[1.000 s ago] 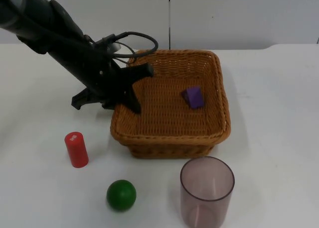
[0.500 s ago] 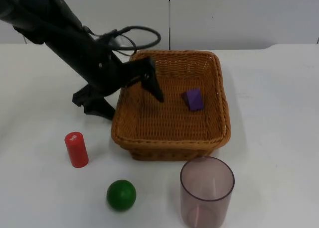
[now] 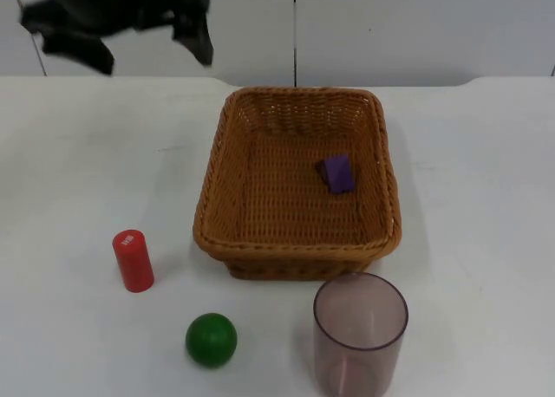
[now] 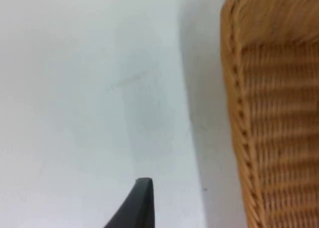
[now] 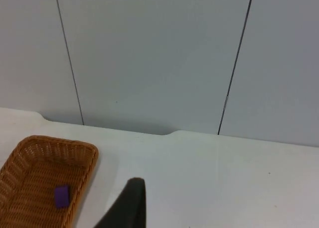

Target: Pick up the basket with the left hand and place the triangular block into the basket with the right hand.

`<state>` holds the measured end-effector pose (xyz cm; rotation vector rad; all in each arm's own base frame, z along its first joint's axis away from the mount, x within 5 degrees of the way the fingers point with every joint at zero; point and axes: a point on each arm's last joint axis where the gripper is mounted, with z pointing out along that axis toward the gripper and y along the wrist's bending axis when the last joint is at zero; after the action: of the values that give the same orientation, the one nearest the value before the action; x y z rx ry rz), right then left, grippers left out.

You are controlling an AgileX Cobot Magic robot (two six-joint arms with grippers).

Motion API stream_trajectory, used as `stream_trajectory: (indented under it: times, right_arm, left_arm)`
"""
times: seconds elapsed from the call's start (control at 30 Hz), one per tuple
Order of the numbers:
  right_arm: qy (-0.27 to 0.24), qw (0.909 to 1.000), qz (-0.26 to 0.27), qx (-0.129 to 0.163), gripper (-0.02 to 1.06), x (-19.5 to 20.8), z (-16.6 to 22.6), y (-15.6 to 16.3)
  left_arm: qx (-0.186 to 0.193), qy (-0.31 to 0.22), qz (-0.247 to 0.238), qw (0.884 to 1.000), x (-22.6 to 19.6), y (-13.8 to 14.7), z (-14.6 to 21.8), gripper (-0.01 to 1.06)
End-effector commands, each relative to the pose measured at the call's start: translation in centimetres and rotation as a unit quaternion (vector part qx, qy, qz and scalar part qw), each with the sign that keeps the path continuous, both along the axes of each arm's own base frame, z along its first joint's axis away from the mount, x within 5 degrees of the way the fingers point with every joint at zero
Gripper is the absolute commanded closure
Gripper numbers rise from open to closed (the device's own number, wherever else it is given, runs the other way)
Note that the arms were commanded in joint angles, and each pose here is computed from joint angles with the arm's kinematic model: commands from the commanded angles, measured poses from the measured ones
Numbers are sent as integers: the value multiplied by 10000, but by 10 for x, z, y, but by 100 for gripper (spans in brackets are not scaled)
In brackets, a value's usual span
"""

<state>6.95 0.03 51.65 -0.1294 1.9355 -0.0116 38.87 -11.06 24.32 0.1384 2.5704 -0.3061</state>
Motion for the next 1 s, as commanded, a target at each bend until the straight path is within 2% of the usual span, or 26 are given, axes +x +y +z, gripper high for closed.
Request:
stream_trajectory:
  times: [0.0, 0.07, 0.13, 0.2, 0.27, 0.33, 0.37, 0.4, 0.43, 0.57, 0.6, 0.73, 0.77, 0.83, 0.87, 0.93, 0.97]
  right_arm:
    - [-87, 9999, -22, -55, 0, -2, 1, -1]
    - [-87, 9999, -22, -55, 0, -2, 1, -1]
    - [-90, 9999, -31, -64, 0, -2, 1, -2]
    - [-93, 9999, -44, -76, 0, -2, 2, -2]
    - [-95, 9999, -51, -82, 0, -2, 2, -2]
    - [-95, 9999, -51, -82, 0, -2, 2, -2]
    - [-95, 9999, -51, -82, 0, -2, 2, -2]
    - [-106, 9999, -50, -81, 0, -2, 2, -2]
    - [-106, 9999, -50, -81, 0, -2, 2, -2]
    - [-165, 9998, -54, -37, 0, -2, 3, -2]
    - [-165, 9998, -54, -37, 0, -2, 3, -2]
    - [-152, 9998, -73, -56, 0, -2, 3, -2]
    - [-152, 9998, -73, -56, 0, -2, 3, -2]
    - [-193, 9998, -67, -53, 0, -1, 3, -2]
    - [-327, 9994, -45, -38, 0, -1, 6, -2]
    - [-665, 9978, -8, 64, 0, 1, 12, 0]
    - [-665, 9978, -8, 64, 0, 1, 12, 0]
  left_arm:
    - [-67, -507, 12, 9987, -23, 1, 27, 0]
    - [-140, -710, 45, 9974, -36, 3, 34, 0]
    - [-308, -1131, 158, 9930, -64, 10, 56, 0]
    - [-340, -1287, 246, 9908, -90, 19, 67, 0]
    - [-265, -1373, 254, 9898, -102, 24, 74, 0]
    - [56, -1429, 222, 9895, -123, 35, 83, 0]
    - [333, -1514, 200, 9877, -135, 42, 92, 0]
    - [421, -1616, 224, 9857, -143, 46, 100, 0]
    - [421, -1616, 224, 9857, -143, 46, 100, 0]
    - [482, -2275, 314, 9721, -173, 59, 131, 0]
    - [482, -2275, 314, 9721, -173, 59, 131, 0]
    - [515, -3143, 340, 9473, -206, 70, 162, 0]
    - [515, -3143, 340, 9473, -206, 70, 162, 0]
    - [440, -3693, 355, 9276, -224, 76, 179, 0]
    - [359, -3831, 388, 9222, -234, 78, 184, 0]
    - [279, -4034, 434, 9136, -251, 83, 192, 0]
    - [279, -4034, 434, 9136, -251, 83, 192, 0]
